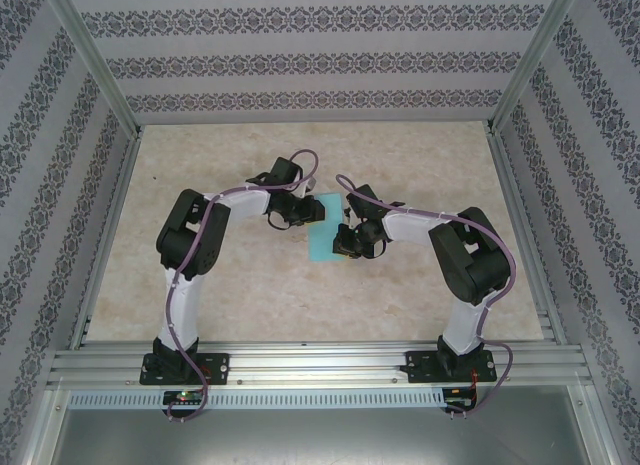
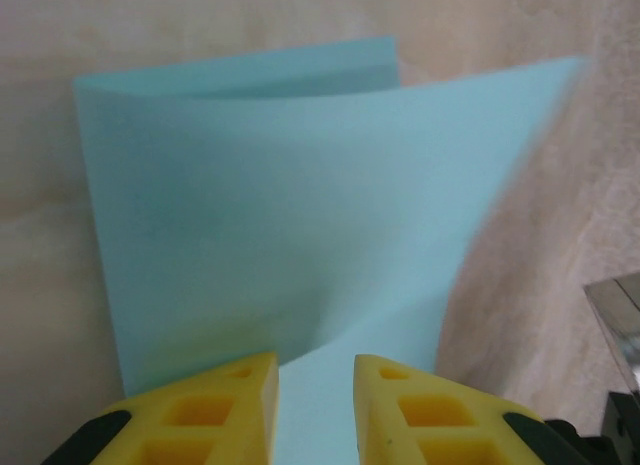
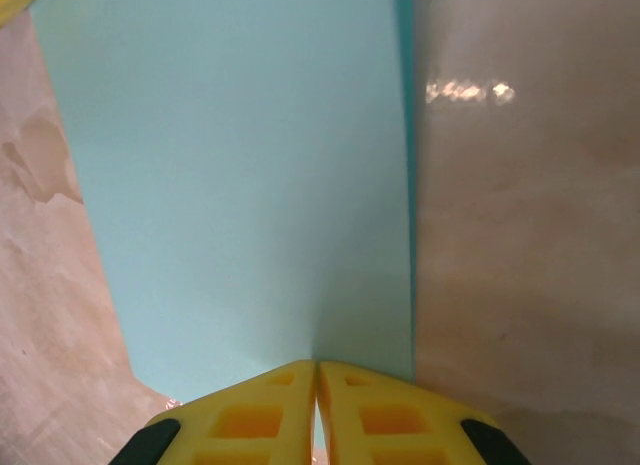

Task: Fold a paper plane with a square sheet of paper (fold left side to right side)
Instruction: First fold the square sheet of paper in half at the center of the table.

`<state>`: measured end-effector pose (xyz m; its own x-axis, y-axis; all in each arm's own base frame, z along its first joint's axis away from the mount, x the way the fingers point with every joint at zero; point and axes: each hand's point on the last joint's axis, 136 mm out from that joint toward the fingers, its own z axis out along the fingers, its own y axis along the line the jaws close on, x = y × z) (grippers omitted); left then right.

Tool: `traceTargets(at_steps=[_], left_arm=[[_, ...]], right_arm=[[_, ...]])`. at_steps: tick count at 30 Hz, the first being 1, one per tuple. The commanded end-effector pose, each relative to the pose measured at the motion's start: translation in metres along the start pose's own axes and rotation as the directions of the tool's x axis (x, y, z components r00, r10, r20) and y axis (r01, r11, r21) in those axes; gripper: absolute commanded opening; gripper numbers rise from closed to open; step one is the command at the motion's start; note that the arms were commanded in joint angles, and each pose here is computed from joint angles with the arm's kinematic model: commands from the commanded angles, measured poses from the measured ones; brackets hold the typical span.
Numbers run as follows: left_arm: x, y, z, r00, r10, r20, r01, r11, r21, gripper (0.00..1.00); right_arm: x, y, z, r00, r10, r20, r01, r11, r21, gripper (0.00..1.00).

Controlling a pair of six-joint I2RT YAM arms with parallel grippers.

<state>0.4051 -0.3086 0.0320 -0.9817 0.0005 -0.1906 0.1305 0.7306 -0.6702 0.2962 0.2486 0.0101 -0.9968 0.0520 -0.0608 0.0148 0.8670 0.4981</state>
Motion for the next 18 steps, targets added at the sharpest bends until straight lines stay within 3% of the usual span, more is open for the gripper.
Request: traceTargets(at_steps=[1, 18], left_arm=[[-0.008, 0.013, 0.002, 1.000, 0.019, 0.007, -0.019, 0.998, -0.056, 0.27], [-0.056, 0.049, -0.001, 0.994, 0.005, 0.109, 0.015, 0.984, -0.177, 0.29]], right_arm=[[0.027, -0.036, 0.013, 0.996, 0.029, -0.085, -0.016, 0.988, 0.152, 0.13], [0.035, -0.040, 0.019, 0.993, 0.026, -0.119, -0.006, 0.986, 0.165, 0.13]])
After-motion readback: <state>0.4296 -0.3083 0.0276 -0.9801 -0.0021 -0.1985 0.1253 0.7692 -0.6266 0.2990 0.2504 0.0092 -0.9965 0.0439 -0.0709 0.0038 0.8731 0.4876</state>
